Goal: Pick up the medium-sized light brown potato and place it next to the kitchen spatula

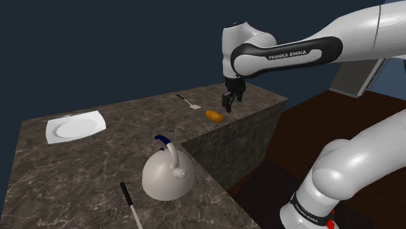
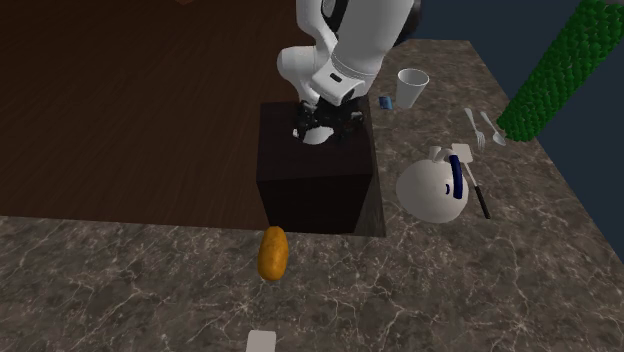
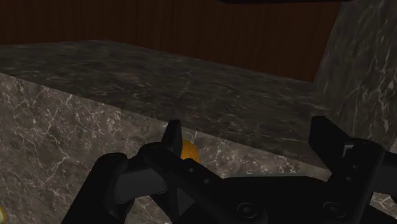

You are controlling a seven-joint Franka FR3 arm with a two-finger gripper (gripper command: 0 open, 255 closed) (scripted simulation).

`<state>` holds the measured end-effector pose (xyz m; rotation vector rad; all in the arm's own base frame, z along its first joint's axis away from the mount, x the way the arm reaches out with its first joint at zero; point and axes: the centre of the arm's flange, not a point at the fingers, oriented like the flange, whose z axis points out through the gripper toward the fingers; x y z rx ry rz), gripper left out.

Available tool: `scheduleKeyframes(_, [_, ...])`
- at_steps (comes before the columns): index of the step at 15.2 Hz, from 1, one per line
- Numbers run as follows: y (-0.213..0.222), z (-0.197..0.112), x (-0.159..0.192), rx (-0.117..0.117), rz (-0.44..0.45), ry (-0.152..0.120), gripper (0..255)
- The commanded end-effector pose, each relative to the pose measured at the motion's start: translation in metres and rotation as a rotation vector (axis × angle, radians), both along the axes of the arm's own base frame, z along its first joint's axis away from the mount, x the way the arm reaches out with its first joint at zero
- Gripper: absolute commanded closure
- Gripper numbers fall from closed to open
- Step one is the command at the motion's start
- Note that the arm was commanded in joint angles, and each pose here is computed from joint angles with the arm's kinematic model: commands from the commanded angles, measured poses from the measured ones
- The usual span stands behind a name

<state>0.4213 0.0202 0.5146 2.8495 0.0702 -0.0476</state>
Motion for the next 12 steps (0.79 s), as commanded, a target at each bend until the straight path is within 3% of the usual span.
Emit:
scheduleKeyframes(1, [-0.003, -0.021, 0.021, -0.031, -0.011, 0.005, 0])
scheduleKeyframes(12, [-0.038, -0.123, 0.126, -0.198, -0.078, 0.034, 0])
